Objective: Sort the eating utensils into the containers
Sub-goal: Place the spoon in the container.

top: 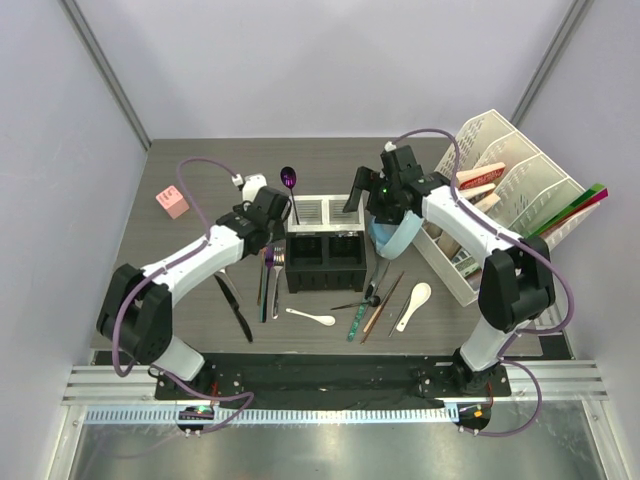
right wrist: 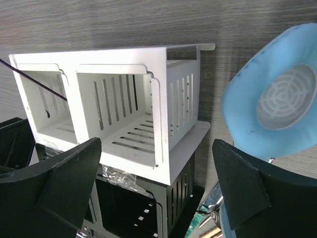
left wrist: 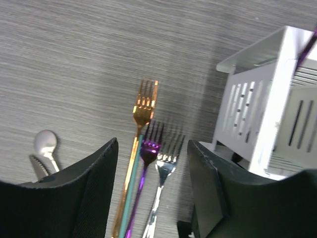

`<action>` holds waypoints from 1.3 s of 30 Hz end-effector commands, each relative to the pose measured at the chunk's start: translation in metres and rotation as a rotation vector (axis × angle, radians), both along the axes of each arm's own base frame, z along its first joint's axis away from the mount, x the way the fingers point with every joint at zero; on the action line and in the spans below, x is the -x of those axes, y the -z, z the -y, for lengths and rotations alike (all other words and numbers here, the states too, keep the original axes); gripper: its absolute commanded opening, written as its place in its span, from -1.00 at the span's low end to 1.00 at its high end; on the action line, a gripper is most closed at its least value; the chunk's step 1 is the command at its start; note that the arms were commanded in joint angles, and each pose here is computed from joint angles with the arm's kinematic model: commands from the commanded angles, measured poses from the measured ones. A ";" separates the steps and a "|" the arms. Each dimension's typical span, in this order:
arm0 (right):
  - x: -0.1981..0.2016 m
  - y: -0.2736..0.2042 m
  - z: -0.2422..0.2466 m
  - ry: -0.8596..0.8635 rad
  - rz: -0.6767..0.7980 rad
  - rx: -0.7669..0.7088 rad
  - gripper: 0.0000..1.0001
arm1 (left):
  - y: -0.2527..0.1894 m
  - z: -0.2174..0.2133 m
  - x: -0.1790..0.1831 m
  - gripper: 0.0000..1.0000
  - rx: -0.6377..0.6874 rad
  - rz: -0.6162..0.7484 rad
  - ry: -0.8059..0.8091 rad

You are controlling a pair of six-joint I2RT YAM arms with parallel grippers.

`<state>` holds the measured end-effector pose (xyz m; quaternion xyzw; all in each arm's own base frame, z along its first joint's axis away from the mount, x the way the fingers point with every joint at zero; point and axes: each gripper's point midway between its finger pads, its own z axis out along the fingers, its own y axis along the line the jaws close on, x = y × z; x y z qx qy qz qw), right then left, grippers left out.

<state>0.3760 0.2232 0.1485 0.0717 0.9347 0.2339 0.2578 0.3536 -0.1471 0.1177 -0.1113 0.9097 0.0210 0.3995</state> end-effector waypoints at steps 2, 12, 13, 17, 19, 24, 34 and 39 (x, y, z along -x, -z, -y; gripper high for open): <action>-0.022 -0.053 -0.007 -0.013 0.161 -0.048 0.99 | -0.010 -0.039 0.002 0.20 -0.003 0.006 -0.096; -0.026 -0.105 -0.006 0.006 0.254 -0.100 0.99 | 0.048 -0.040 0.017 0.12 -0.002 -0.168 -0.034; -0.026 -0.107 -0.004 0.009 0.260 -0.100 0.99 | 0.052 -0.037 0.018 0.11 0.006 -0.182 -0.026; -0.024 -0.105 0.003 0.020 0.253 -0.097 0.99 | 0.073 -0.034 0.026 0.06 0.015 -0.243 -0.007; -0.024 -0.104 0.006 0.025 0.249 -0.093 0.99 | 0.079 -0.037 0.029 0.04 -0.003 -0.253 -0.015; -0.022 -0.102 0.010 0.031 0.242 -0.095 0.99 | 0.088 -0.038 0.032 0.01 -0.007 -0.265 -0.011; -0.020 -0.094 0.015 0.038 0.219 -0.090 0.99 | 0.094 -0.033 0.032 -0.01 0.021 -0.273 0.004; -0.020 -0.087 0.018 0.046 0.199 -0.088 0.99 | 0.102 -0.028 0.033 -0.02 0.026 -0.302 0.026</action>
